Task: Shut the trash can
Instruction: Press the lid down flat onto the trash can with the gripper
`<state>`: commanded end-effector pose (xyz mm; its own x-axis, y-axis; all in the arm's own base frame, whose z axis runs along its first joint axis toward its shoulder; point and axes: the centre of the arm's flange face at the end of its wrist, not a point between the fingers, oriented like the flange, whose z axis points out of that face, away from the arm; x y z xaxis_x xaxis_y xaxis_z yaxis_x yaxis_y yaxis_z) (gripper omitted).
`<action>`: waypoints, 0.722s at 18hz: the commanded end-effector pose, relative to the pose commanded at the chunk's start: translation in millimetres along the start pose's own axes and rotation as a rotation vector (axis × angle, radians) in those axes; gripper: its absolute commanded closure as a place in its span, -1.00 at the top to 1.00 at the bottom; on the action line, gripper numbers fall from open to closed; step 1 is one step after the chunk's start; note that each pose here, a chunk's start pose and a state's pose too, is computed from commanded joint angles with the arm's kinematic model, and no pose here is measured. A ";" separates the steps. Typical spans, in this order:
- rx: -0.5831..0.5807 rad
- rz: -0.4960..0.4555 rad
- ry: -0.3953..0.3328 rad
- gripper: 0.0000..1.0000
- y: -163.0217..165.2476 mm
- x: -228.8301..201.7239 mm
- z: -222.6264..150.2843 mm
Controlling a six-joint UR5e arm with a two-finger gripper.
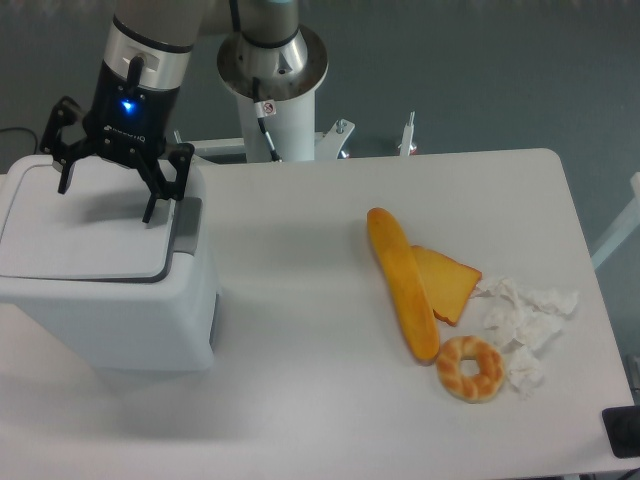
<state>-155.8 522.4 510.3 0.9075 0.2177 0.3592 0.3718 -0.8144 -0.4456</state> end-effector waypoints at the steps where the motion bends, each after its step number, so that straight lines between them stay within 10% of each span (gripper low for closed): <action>1: 0.001 -0.001 -0.001 1.00 -0.1 -0.8 -0.3; 13: -0.009 -0.008 0.012 1.00 -1.3 -4.0 7.1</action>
<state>-158.6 526.4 503.6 0.9020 0.2176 0.3728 0.3771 -0.8176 -0.4352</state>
